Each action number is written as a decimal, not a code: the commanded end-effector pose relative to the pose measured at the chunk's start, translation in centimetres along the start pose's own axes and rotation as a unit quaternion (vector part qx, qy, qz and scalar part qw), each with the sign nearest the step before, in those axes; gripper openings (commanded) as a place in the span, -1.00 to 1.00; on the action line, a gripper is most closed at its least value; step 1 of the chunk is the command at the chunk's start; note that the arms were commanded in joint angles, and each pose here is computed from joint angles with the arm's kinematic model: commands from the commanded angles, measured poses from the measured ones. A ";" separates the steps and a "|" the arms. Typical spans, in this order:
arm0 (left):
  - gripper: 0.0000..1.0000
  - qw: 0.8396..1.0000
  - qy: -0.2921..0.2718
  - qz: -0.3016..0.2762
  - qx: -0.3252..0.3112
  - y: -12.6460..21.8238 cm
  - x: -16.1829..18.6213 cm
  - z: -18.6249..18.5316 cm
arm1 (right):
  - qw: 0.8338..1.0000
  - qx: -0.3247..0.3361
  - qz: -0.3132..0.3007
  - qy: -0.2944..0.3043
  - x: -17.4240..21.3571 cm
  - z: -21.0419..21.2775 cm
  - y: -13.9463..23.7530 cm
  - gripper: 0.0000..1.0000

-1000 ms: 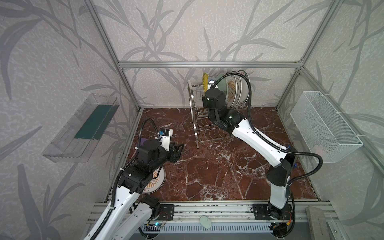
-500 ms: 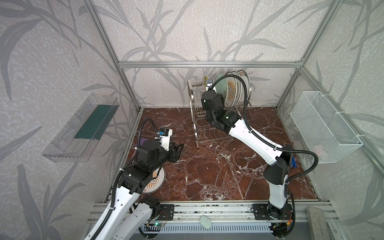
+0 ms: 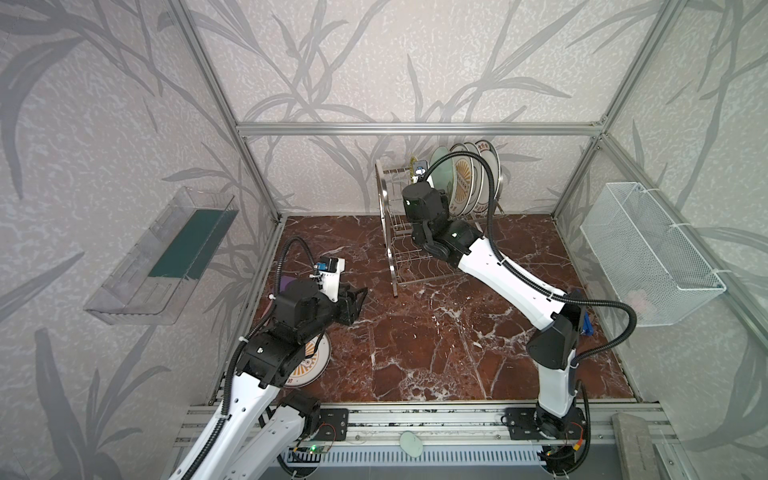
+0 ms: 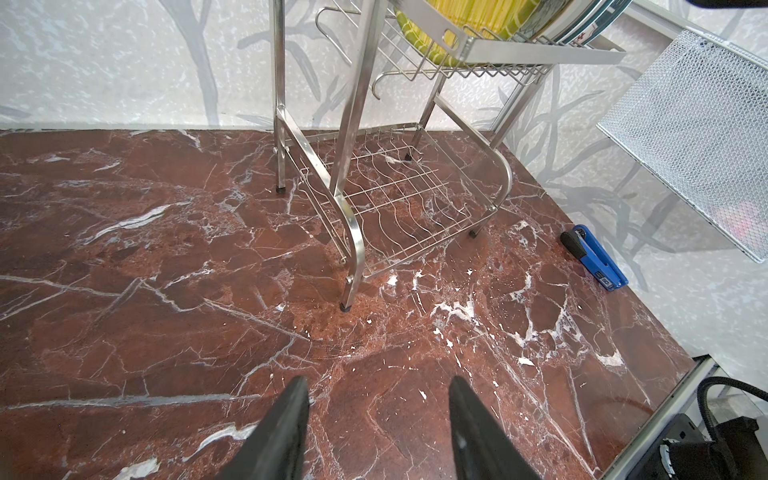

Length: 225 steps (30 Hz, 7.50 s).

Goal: Load the plates into the dish rack

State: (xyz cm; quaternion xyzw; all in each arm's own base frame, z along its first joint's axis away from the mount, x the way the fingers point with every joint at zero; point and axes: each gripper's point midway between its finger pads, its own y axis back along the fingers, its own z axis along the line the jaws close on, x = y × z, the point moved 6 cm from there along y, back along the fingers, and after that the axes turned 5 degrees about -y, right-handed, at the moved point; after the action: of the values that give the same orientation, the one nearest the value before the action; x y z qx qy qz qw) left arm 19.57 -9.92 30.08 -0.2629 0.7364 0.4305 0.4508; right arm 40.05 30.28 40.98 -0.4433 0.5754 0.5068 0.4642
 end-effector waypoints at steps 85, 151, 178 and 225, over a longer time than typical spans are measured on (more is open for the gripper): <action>0.07 0.999 0.025 -0.005 -0.033 -0.1 -0.2 1.7 | 0.983 -0.146 -0.080 -0.075 -7.6 -3.9 4.3 0.66; 0.07 0.929 0.222 0.098 -0.280 -3.1 10.2 8.7 | 0.904 -0.280 0.290 -0.144 27.0 -6.5 9.1 0.51; 0.15 0.903 0.252 0.097 -0.335 -0.9 14.9 9.8 | 0.804 -0.389 0.367 -0.259 32.3 6.5 15.0 0.24; 0.17 0.922 0.262 0.002 -0.286 0.7 8.4 8.9 | 0.715 -0.340 0.445 -0.417 41.2 22.0 18.5 -0.24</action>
State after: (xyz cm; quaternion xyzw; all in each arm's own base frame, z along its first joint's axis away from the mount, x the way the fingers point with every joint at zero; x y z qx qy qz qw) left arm 19.14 -1.98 19.73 -0.4752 0.6780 0.5437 0.1374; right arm 16.66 52.86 5.86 -0.0170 0.1910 0.9599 0.2043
